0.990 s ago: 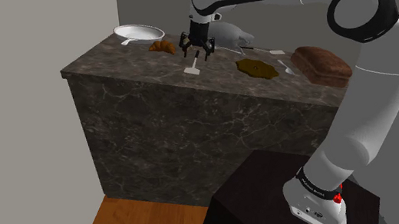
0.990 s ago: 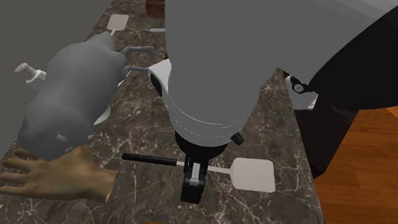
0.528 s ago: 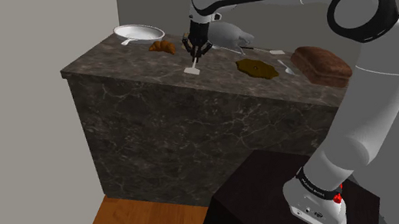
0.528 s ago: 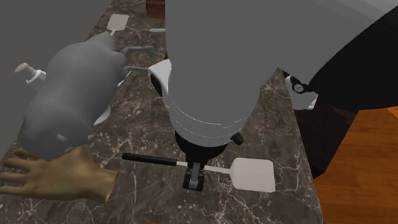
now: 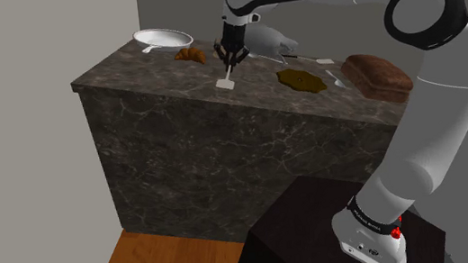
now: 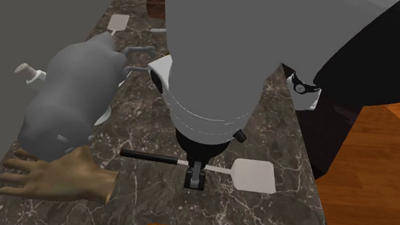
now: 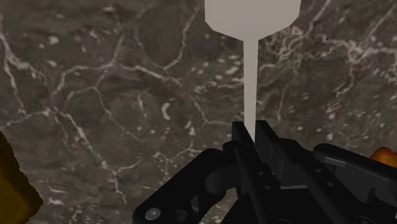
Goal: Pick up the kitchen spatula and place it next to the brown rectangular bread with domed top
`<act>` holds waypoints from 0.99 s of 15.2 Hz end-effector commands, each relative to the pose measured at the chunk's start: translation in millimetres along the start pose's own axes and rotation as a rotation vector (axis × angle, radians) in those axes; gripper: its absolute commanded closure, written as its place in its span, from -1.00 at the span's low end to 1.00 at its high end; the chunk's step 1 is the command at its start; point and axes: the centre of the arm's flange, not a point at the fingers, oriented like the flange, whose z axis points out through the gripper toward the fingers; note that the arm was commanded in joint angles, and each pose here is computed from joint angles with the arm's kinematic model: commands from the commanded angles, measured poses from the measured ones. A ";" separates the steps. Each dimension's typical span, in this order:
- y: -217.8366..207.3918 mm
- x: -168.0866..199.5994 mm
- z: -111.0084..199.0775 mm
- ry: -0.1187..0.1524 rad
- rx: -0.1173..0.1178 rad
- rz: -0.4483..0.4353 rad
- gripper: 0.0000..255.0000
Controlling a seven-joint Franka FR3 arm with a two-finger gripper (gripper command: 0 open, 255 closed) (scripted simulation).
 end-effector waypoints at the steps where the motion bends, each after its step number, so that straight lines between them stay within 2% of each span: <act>1: -0.5 0.6 -9.7 0.000 0.000 0.000 1.00; 15: -0.6 5.5 -83.5 0.000 0.000 0.000 1.00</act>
